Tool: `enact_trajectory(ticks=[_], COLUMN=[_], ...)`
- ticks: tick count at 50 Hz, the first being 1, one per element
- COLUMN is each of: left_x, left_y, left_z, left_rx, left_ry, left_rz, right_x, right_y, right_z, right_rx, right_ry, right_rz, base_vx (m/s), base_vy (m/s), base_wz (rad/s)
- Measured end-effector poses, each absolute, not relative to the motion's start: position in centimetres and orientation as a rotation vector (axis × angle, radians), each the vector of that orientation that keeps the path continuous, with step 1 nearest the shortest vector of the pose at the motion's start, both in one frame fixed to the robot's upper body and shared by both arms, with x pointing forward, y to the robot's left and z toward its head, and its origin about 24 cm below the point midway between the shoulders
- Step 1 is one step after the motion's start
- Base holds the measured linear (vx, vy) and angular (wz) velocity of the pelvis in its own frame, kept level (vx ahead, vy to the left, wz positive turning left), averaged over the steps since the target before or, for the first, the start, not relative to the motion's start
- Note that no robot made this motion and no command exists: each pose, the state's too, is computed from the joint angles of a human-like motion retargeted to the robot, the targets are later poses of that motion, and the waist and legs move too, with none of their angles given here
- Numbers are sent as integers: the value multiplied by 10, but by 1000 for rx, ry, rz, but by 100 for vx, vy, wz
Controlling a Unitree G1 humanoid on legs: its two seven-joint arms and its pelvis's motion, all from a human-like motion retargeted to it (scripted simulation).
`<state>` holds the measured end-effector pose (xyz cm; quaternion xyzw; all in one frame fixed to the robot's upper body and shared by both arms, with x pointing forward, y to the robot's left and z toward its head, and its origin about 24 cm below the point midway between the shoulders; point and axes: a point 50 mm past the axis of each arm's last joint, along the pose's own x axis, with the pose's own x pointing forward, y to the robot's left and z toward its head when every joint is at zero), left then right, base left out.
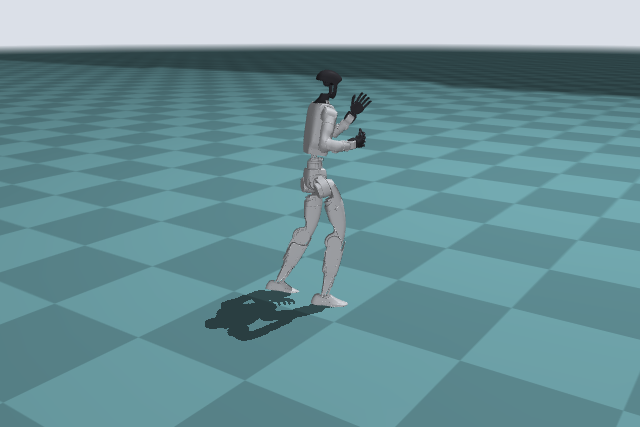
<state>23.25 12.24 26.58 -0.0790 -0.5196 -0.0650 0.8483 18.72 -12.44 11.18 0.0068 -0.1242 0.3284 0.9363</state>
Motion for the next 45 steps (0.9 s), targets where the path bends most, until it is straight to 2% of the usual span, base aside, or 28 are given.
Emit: enact_trajectory(ticks=[2,5,8,12,15,17,20,23,28,33,37,40,45], left_x=[223,215,217,217,198,184,172,164,161,221,240,229,220], left_y=[118,118,125,150,166,175,193,212,230,196,151,126,113], left_z=[274,272,252,197,164,154,149,142,117,141,211,237,225], left_rx=[-275,-371,-247,-171,-298,-333,-250,-144,-103,-45,122,56,-58], left_ry=[-1137,-1101,-1023,-774,-585,-502,-450,-414,-329,-516,-856,-999,-901], left_rz=[-164,-244,-212,-76,-80,-94,-74,-17,180,136,-54,-189,-373], right_x=[190,196,215,246,248,239,229,227,227,243,214,197,199], right_y=[-138,-141,-141,-124,-105,-95,-87,-80,-78,-108,-148,-162,-174], right_z=[117,116,122,144,169,175,178,175,162,122,109,106,116], right_rx=[-59,-184,-326,-405,-325,-184,-76,-85,-248,-364,-81,8,-393], right_ry=[-293,-281,-320,-485,-633,-647,-665,-657,-617,-434,-319,-272,-308], right_rz=[558,568,603,506,441,468,476,535,640,456,345,339,337], base_vx=[99,94,82,77,82,86,87,85,77,63,66,73,80], base_vy=[-19,-24,-18,-7,-2,4,14,20,20,15,17,9,-6], base_wz=[126,46,-39,-4,51,55,74,115,152,142,274,233,142])
